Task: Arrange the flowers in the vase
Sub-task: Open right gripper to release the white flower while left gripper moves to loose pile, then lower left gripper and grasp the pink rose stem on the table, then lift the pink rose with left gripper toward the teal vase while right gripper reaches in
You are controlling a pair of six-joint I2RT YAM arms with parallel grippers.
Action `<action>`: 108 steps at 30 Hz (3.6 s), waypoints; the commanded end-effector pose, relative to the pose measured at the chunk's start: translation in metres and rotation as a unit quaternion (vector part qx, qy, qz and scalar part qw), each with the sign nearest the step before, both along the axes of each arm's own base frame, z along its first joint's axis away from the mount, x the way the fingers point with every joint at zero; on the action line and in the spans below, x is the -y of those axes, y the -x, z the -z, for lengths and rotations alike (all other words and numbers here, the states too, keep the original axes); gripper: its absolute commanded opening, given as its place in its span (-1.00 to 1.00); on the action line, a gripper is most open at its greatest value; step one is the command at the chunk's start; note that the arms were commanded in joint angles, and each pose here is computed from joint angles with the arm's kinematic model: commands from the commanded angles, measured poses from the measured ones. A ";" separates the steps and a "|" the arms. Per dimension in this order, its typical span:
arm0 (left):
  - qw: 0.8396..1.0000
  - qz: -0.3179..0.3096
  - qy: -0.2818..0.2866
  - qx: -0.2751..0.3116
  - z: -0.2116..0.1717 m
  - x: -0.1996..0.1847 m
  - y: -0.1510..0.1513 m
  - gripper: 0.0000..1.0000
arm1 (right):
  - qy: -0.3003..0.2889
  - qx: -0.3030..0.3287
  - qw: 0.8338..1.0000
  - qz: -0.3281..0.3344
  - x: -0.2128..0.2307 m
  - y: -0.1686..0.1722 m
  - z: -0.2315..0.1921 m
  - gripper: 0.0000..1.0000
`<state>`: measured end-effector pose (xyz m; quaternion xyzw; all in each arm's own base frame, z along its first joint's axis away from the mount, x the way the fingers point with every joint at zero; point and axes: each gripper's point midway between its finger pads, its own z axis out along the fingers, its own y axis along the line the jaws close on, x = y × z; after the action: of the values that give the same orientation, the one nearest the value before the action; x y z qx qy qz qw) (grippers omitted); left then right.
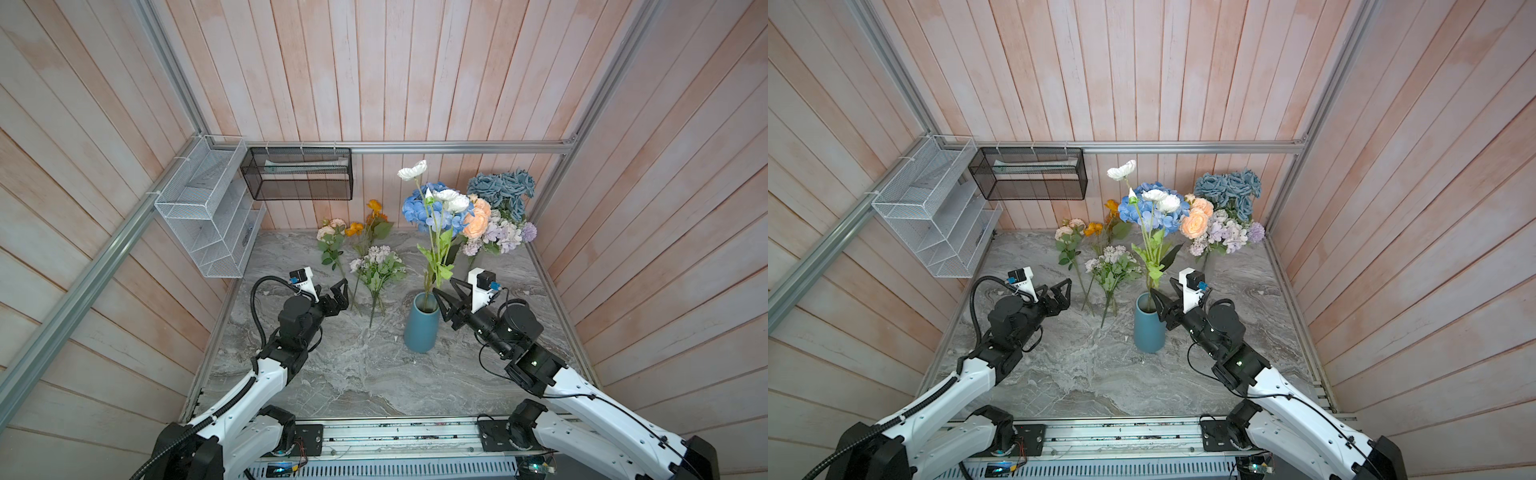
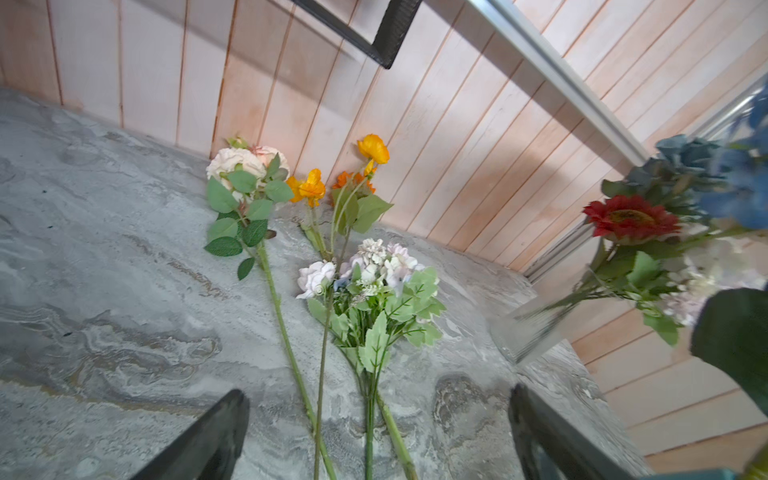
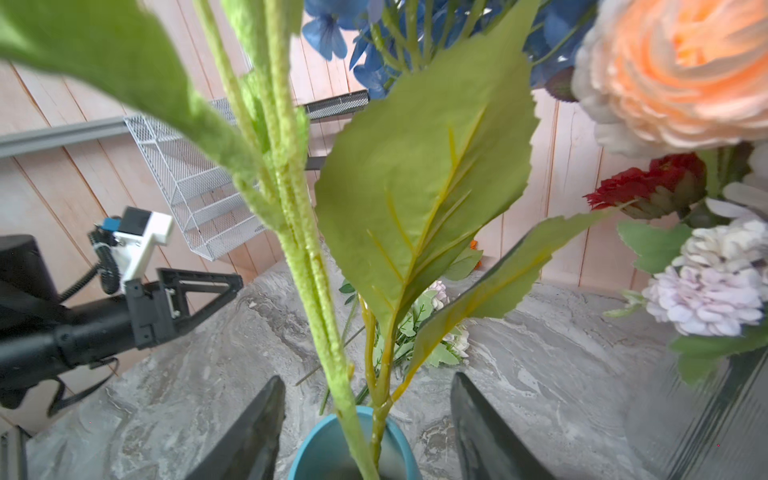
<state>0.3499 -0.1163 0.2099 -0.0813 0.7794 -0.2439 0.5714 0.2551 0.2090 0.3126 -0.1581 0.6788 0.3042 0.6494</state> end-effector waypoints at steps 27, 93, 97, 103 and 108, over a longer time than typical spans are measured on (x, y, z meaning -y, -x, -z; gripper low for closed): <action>0.943 -0.002 -0.159 -0.293 0.166 0.015 -0.110 0.42 | 0.025 0.026 0.979 0.203 0.091 -0.045 0.021 0.96; 0.983 -0.092 0.132 -0.083 0.035 -0.020 -0.004 -1.00 | -0.117 0.078 0.988 0.064 0.061 -0.021 -0.074 0.96; 0.983 -0.105 0.149 -0.036 0.011 -0.017 0.017 -1.00 | -0.124 0.081 0.988 0.053 0.059 -0.018 -0.079 0.96; 0.983 -0.034 0.164 0.070 -0.045 0.005 0.040 -1.00 | -0.131 0.092 0.987 0.027 0.052 -0.012 -0.089 0.96; 0.977 0.029 0.126 0.167 -0.101 0.031 0.059 -1.00 | -0.128 0.111 0.985 -0.032 0.036 0.001 -0.105 0.96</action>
<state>0.2995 -0.1410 0.2617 -0.1405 0.6892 -0.3668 0.6089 0.2701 0.1629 0.3859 -0.0936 0.5933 0.3547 0.7165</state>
